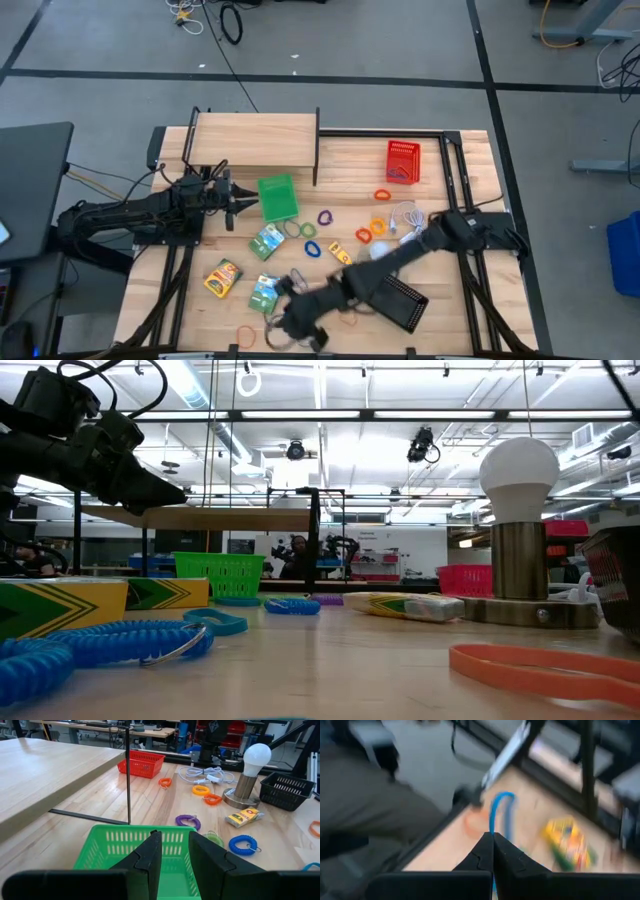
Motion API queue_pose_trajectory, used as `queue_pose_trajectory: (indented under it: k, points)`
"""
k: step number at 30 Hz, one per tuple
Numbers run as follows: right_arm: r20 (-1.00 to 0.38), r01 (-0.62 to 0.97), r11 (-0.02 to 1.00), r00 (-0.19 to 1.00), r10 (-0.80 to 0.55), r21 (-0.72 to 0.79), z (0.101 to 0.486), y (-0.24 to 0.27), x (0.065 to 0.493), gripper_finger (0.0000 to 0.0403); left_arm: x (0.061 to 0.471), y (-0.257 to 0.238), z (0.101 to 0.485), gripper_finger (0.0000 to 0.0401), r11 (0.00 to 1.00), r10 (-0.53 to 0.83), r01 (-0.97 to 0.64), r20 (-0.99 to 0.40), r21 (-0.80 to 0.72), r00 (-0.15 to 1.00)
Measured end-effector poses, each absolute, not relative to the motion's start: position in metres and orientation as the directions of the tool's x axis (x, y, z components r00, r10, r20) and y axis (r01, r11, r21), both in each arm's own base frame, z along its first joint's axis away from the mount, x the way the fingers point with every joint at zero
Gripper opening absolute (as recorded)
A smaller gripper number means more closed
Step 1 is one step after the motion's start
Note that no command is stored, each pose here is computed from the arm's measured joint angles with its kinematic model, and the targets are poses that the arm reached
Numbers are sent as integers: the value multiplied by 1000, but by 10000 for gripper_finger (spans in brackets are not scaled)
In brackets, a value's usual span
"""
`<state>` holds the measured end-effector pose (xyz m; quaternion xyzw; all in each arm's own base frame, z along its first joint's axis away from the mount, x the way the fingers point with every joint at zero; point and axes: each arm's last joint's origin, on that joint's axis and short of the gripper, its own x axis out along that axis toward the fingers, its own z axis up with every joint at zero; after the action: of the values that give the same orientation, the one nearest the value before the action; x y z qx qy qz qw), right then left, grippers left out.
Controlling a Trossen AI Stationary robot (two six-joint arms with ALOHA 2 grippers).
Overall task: Pick & Place Office Desk Supplies
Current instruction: Put the blue rubber band into the red basket
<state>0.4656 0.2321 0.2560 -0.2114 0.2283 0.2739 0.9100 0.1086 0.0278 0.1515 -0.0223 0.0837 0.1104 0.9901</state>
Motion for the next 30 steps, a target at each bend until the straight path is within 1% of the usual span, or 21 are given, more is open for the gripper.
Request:
queue_pose_trajectory:
  k: [2,4,9,14,18,20,23,24,26,28,30]
  points:
    - [-464,-619,737,755,463,-272,262,214,478,0,109,28,151,104,975,215,-222,-172,-22,961]
    - [-412,-618,730,770,487,-293,267,195,488,0,109,28,151,104,975,215,-222,-176,-22,961]
    - [-367,-575,746,809,459,-335,281,144,502,0,108,28,149,104,975,214,-221,-195,-17,957]
    - [-316,-565,747,822,474,-351,300,106,504,0,108,28,148,104,975,214,-222,-202,-15,956]
    - [-180,-482,777,875,449,-405,325,80,506,0,108,28,148,104,975,214,-222,-205,-15,955]
    - [-63,-408,800,902,426,-439,339,65,508,0,108,28,148,104,975,215,-222,-205,-15,955]
    - [101,-299,842,919,380,-449,365,39,505,0,108,28,148,104,972,225,-233,-205,-18,953]
    - [135,-271,853,922,363,-446,373,30,502,0,108,28,148,104,972,227,-236,-206,-22,952]
    - [176,-227,870,927,331,-438,387,12,495,0,108,28,148,104,970,228,-240,-206,-31,952]
    - [185,-199,877,935,304,-438,393,-2,492,0,108,28,148,104,970,228,-240,-208,-35,951]
    - [142,-214,877,943,300,-431,391,-12,491,0,108,28,148,104,970,229,-242,-208,-38,951]
